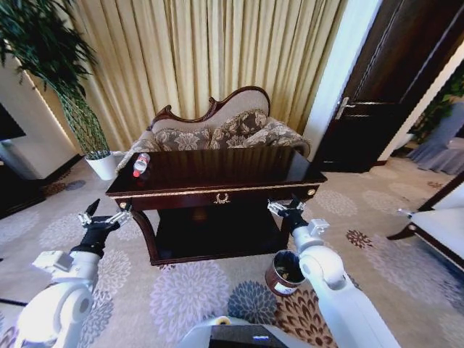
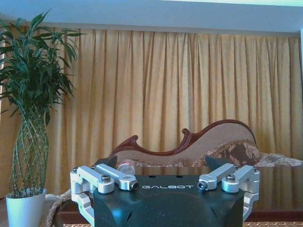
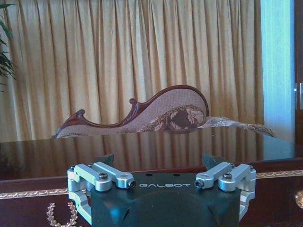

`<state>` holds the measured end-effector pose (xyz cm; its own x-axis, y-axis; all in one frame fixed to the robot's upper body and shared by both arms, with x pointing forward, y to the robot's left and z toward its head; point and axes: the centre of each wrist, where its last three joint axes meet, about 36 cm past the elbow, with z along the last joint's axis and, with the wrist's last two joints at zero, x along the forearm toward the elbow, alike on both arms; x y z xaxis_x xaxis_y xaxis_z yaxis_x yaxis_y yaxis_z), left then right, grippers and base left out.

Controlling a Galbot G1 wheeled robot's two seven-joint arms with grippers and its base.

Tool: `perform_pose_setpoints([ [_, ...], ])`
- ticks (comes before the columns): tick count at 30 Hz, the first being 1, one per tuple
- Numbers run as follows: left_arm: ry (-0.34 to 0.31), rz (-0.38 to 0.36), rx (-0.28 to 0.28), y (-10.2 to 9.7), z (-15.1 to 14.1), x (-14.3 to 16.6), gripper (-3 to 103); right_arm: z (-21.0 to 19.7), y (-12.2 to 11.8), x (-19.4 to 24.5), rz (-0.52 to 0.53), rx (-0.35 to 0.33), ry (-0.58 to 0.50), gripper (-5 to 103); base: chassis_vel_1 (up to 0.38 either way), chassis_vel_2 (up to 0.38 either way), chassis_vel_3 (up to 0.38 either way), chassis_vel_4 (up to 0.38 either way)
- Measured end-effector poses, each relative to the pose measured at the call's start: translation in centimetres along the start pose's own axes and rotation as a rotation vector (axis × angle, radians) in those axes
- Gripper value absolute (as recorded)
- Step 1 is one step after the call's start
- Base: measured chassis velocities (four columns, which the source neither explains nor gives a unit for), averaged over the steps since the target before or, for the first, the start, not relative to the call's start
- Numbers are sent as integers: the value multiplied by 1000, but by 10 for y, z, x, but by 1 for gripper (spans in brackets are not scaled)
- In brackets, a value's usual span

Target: Move to the front of the table and place the trash on the table into the trash bin.

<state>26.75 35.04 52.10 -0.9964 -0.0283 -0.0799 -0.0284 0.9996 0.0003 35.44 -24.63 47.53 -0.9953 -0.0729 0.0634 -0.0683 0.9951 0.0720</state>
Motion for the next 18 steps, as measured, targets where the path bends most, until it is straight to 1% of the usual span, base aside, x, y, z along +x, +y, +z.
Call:
perform_pose_setpoints([
  [18, 10, -7, 1, 1, 2, 2, 100, 0, 14, -7, -44, 1, 17, 100, -76, 70, 72, -67],
])
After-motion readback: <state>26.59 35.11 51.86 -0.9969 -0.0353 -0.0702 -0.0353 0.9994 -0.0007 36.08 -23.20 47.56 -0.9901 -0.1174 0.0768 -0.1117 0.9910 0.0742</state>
